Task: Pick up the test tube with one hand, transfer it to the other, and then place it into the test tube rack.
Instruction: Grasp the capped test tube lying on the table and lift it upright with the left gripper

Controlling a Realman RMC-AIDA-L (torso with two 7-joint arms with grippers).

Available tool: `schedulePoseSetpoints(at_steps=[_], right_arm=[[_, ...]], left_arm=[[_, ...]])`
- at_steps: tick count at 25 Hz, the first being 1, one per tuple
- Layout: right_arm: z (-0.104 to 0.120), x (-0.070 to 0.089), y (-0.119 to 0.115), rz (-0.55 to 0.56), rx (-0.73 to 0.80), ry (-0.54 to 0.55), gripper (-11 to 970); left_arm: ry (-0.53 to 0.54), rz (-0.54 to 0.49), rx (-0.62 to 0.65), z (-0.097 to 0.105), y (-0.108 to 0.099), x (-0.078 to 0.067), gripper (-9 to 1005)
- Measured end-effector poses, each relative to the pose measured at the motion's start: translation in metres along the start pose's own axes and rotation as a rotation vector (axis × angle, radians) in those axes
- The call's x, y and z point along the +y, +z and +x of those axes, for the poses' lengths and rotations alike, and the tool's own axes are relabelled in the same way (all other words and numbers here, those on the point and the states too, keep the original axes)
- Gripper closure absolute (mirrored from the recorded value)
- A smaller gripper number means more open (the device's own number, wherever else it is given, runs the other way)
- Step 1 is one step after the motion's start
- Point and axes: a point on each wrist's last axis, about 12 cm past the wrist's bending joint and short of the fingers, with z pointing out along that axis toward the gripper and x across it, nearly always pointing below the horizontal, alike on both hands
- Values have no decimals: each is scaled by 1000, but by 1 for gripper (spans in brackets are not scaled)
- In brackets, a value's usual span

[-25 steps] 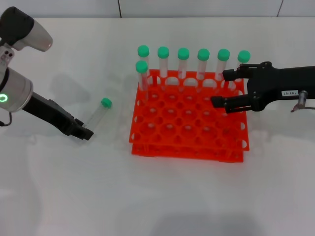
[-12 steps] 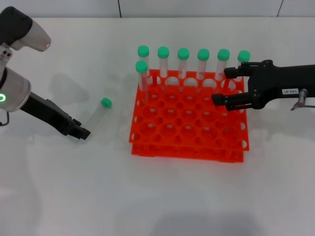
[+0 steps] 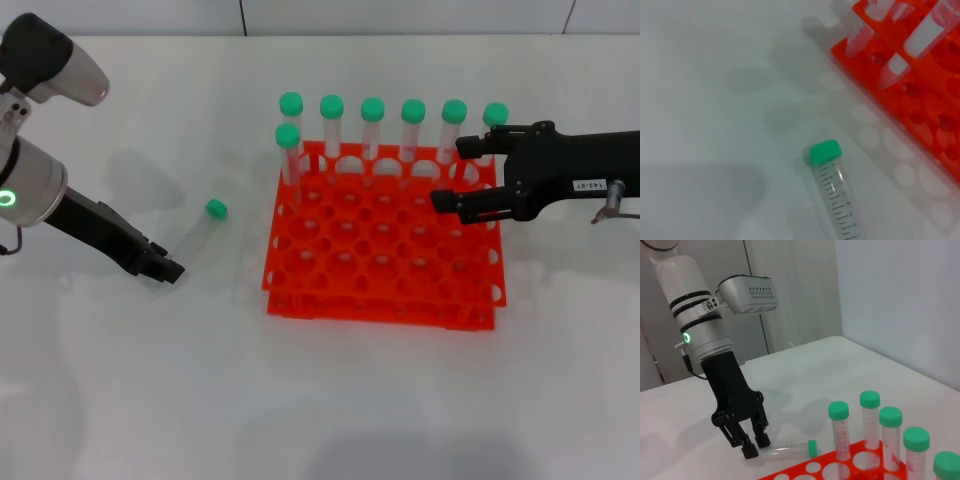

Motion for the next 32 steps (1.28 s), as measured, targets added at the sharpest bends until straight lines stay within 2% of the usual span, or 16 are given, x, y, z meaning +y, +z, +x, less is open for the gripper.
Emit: schedulePoseSetpoints(at_steps=[19, 32], right_arm=[[-1, -1, 0, 3, -3, -11, 115], [-2, -2, 1, 9, -5, -13, 116]], left_arm=[[4, -14, 6, -1, 3, 0, 692], [-10, -22, 6, 0, 3, 2, 802]])
